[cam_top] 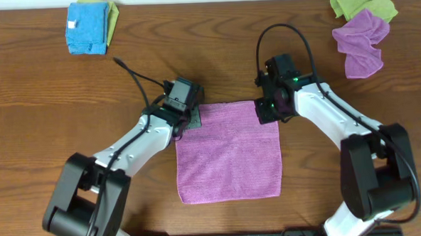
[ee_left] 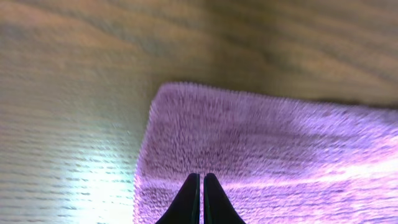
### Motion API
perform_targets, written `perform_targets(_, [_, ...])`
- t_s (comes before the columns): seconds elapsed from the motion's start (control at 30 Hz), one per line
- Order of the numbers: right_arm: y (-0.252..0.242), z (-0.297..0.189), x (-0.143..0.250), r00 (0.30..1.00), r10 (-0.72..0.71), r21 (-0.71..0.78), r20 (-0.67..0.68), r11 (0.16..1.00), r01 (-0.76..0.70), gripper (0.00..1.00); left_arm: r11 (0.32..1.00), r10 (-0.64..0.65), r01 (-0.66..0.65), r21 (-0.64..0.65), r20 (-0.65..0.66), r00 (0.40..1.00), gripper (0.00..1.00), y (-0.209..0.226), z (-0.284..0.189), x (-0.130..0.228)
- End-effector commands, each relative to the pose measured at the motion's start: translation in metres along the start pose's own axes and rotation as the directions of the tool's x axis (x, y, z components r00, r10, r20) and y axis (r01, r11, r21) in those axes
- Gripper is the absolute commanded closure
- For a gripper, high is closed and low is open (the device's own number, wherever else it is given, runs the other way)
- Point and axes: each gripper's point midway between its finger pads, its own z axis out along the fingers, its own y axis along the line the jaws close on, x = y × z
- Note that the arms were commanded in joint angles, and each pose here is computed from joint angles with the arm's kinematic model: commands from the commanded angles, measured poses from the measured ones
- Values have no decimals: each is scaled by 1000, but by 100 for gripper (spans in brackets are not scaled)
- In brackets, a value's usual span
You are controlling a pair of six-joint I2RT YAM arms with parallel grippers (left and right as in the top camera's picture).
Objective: Fold the cloth
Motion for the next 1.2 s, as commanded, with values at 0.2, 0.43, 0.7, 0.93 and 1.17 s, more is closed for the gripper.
perform_targets(0.2, [-2, 3, -7, 999, -23, 29, 29, 999, 23, 98, 1000, 6, -6, -17, -5, 1000, 94, 7, 0, -2])
perform_targets(0.43, [-10, 15, -4, 1000, -30, 64, 3, 998, 30, 99, 1000, 19, -20, -16, -74, 997, 94, 8, 19, 14])
perform_targets(0.7, [-13, 36, 5, 999, -27, 65, -45, 997, 30, 99, 999, 35, -36, -7, -63, 997, 94, 6, 31, 12])
perform_targets(0.93, [-16, 58, 13, 996, -21, 67, -87, 997, 27, 99, 1000, 12, -13, -15, -61, 998, 94, 15, 51, 10])
perform_targets(1.17, [-17, 72, 6, 998, -23, 65, -65, 998, 27, 99, 999, -49, 49, -7, 9, 999, 94, 30, 58, -17])
